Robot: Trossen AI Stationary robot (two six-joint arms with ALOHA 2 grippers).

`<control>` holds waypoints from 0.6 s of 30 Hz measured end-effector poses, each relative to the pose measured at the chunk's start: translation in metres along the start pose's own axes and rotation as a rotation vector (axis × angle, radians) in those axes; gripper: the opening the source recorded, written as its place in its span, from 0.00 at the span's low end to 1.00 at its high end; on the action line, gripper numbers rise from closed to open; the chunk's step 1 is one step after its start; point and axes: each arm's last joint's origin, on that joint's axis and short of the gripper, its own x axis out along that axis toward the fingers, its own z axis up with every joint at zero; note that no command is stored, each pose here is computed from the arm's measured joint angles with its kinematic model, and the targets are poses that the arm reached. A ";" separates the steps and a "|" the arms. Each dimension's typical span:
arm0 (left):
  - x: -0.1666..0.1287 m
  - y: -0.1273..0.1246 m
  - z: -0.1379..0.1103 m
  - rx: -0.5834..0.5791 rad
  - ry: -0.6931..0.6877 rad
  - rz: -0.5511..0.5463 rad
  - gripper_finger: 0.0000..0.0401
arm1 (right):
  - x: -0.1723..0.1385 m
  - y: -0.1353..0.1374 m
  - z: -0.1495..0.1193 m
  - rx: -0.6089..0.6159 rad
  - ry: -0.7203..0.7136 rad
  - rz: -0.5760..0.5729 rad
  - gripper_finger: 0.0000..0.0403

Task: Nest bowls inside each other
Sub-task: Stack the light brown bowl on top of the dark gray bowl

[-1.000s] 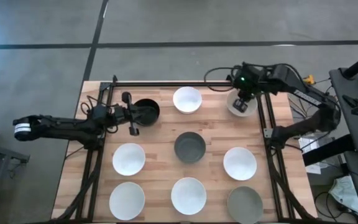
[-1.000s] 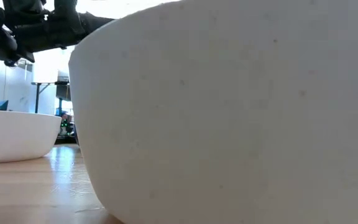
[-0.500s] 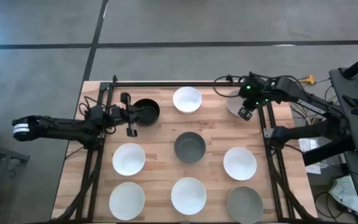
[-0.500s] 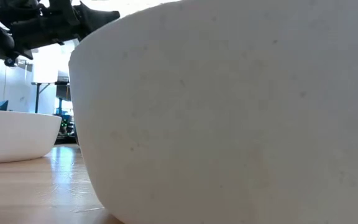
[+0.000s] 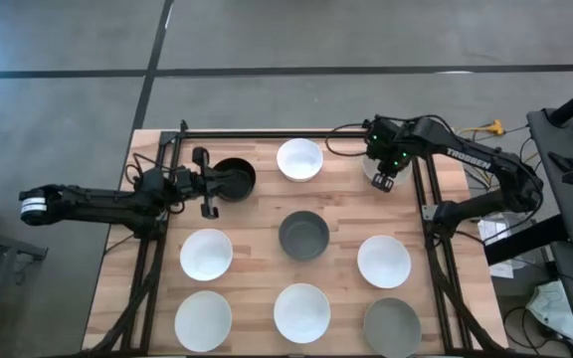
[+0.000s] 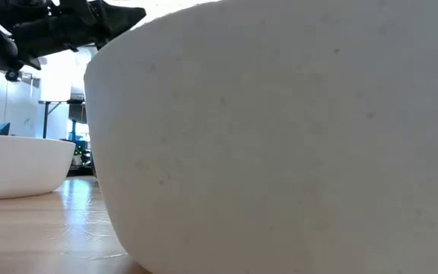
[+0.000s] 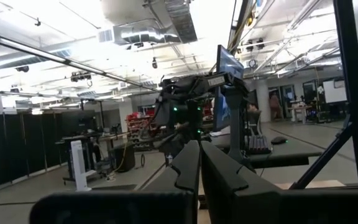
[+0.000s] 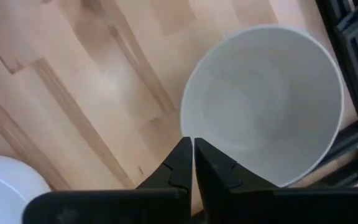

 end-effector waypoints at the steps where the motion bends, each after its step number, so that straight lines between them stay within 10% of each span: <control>1: 0.000 0.000 0.000 -0.001 0.001 -0.004 0.00 | -0.001 -0.001 0.000 0.002 -0.004 0.005 0.05; 18: -0.001 -0.001 -0.004 -0.002 0.025 -0.016 0.00 | 0.031 -0.014 0.009 0.123 0.049 0.042 0.29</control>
